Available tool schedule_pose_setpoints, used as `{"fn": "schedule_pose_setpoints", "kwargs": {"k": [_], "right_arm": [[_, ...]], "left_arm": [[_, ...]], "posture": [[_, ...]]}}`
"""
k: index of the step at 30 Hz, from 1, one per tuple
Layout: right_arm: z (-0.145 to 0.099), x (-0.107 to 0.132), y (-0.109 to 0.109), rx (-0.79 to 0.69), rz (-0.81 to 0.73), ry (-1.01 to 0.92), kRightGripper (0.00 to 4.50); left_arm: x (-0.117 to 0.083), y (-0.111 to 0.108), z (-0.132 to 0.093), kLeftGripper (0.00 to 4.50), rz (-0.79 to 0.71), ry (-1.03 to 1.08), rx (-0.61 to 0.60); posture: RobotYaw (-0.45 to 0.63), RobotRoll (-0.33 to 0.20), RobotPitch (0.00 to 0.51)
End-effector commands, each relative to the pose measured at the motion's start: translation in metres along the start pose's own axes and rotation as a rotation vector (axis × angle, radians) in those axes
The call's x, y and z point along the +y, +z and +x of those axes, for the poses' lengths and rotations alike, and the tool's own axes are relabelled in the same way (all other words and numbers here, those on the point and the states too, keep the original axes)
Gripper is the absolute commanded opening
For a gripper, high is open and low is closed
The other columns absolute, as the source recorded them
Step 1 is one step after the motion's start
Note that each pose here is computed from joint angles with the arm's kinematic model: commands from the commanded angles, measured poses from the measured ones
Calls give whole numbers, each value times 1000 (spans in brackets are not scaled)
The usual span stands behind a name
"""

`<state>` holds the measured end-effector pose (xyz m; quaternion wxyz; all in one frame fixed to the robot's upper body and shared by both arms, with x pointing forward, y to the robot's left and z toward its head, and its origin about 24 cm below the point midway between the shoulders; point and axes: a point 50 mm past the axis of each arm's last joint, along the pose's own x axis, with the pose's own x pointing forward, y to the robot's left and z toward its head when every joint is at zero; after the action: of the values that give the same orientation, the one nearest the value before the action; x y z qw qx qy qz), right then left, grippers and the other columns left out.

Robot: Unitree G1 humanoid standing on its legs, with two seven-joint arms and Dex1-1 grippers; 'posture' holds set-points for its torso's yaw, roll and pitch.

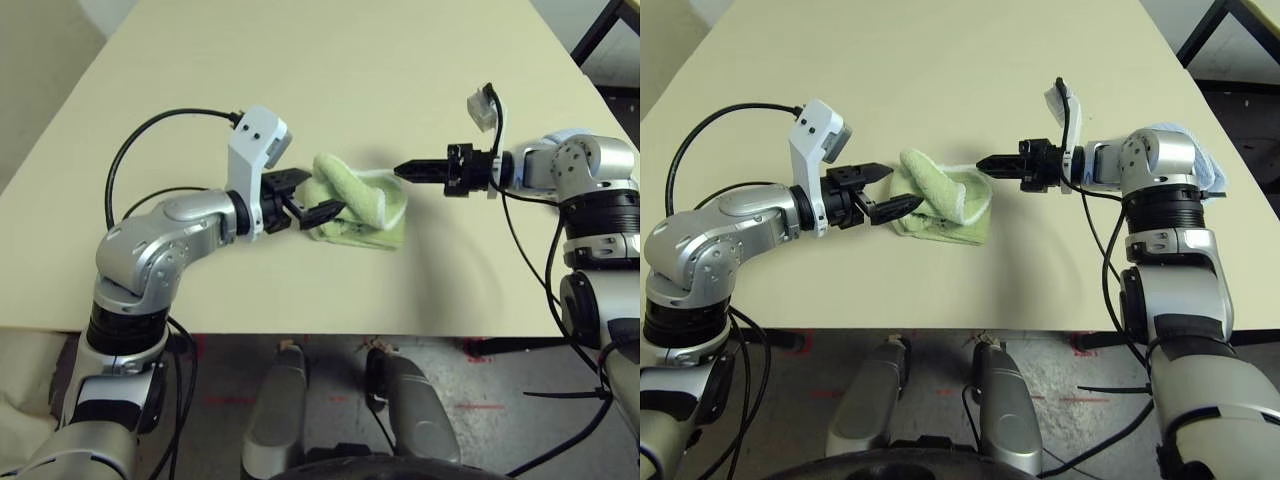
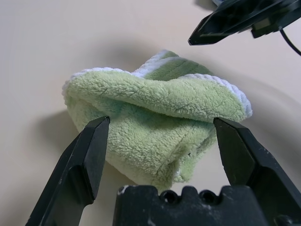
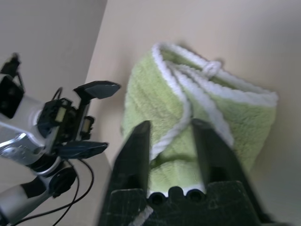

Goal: Fold the towel and set it aside.

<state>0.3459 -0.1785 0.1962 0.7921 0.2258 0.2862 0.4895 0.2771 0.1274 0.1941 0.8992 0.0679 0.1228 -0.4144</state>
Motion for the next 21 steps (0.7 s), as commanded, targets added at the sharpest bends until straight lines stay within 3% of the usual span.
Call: {"fn": "schedule_pose_setpoints", "kwargs": {"k": [1,4,21], "right_arm": [[-4,8,3,19,-20,26,3409],[-6,14,4,28,-21,55,4457],[7,19,-27,114,92,122,4457]], "left_arm": [[-4,0,2,4500,16,-22,6],[-4,0,2,4500,15,-25,7],[-5,-2,1,4500,8,-26,13]], "posture": [[203,0,159],[203,0,164],[210,0,181]]}}
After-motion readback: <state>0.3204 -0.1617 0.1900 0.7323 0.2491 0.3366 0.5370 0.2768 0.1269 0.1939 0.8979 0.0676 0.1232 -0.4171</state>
